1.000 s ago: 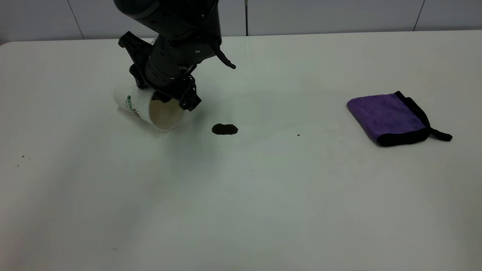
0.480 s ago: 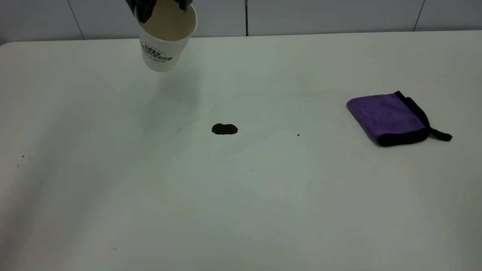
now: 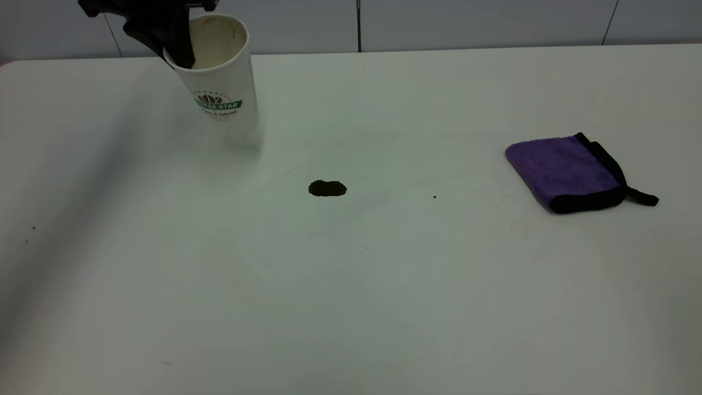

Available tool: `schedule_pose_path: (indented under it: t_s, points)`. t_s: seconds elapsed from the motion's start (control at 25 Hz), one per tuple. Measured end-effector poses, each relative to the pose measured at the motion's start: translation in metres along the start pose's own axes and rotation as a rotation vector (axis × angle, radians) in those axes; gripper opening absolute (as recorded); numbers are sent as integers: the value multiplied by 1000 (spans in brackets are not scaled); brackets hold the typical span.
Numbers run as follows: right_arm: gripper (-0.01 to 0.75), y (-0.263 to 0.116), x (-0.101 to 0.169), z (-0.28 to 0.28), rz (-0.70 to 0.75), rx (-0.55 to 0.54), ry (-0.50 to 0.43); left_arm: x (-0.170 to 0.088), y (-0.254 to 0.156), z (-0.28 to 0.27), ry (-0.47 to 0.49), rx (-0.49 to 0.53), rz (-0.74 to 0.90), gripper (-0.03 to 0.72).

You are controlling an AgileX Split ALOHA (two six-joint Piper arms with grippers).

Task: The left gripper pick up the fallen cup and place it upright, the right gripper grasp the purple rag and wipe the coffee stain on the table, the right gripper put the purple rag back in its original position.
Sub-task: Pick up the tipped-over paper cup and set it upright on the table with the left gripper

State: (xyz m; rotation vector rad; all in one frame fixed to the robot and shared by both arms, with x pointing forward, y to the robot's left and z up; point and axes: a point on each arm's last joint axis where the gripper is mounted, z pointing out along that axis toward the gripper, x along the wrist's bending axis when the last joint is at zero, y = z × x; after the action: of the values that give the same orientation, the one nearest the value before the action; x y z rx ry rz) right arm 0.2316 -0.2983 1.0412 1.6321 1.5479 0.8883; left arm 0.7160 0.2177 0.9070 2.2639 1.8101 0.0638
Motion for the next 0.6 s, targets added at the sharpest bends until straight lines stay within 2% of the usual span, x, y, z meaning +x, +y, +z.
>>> schedule_pose_path:
  t_s: [0.16, 0.32, 0.44, 0.52, 0.6]
  points:
    - [238, 0, 0, 0, 0, 0, 0, 14, -5, 25, -32, 31, -35, 17]
    - [238, 0, 0, 0, 0, 0, 0, 16, -6, 38, -41, 29, -47, 65]
    - [238, 0, 0, 0, 0, 0, 0, 16, -5, 39, -41, 16, -50, 161]
    - [238, 0, 0, 0, 0, 0, 0, 16, -4, 39, -40, 12, -50, 279]
    - [238, 0, 0, 0, 0, 0, 0, 16, -4, 38, -43, 21, -49, 432]
